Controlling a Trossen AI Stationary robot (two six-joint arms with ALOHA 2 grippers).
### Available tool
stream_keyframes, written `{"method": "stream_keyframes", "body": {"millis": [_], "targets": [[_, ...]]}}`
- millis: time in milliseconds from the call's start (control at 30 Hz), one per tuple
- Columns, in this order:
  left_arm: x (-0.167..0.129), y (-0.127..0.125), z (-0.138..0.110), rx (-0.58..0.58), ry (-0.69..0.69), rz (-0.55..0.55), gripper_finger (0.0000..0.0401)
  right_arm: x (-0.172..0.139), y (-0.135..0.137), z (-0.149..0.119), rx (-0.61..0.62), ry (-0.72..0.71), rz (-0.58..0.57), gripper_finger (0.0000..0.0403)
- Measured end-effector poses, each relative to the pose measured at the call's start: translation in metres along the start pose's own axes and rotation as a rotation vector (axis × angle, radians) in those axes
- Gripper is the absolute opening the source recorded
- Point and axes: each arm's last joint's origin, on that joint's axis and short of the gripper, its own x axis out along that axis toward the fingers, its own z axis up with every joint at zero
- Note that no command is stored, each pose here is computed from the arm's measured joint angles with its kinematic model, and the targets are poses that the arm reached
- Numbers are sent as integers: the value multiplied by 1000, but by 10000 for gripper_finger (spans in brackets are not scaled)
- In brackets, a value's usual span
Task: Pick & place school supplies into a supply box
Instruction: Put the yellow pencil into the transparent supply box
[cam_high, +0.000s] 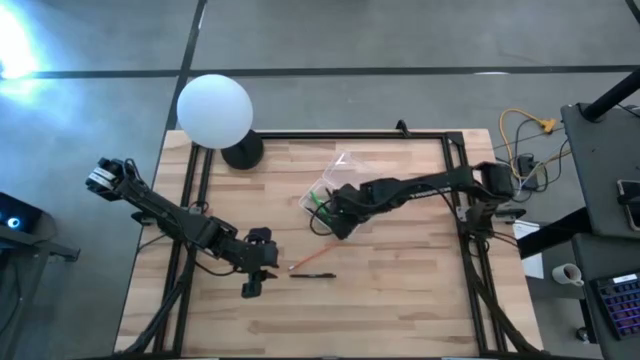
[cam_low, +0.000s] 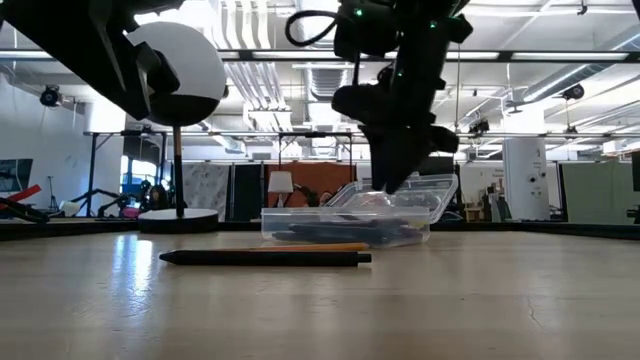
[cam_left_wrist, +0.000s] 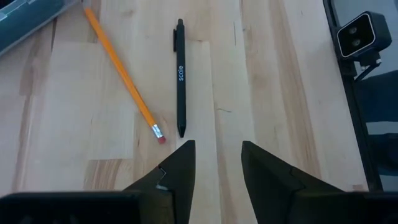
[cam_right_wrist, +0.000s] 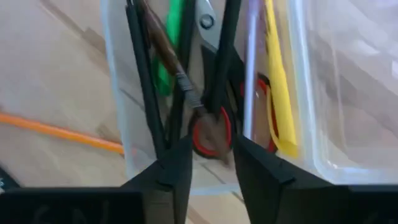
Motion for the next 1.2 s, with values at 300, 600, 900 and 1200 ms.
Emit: {"method": "stream_keyframes", "body": {"millis": [300, 600, 900, 1200], "targets": [[11, 10, 13, -18, -112, -3, 113, -47, 30, -42, -229, -168, 18, 174], [73, 41, 32, -102, -74, 146, 113, -83, 13, -91, -73, -145, -206, 203], [124, 41, 53, -49, 181, 332, 113, -88, 18, -114, -24, -185, -242, 217], [156, 60, 55, -108, 305, 338, 83, -90, 20, -117, 38, -259, -235, 215]]}}
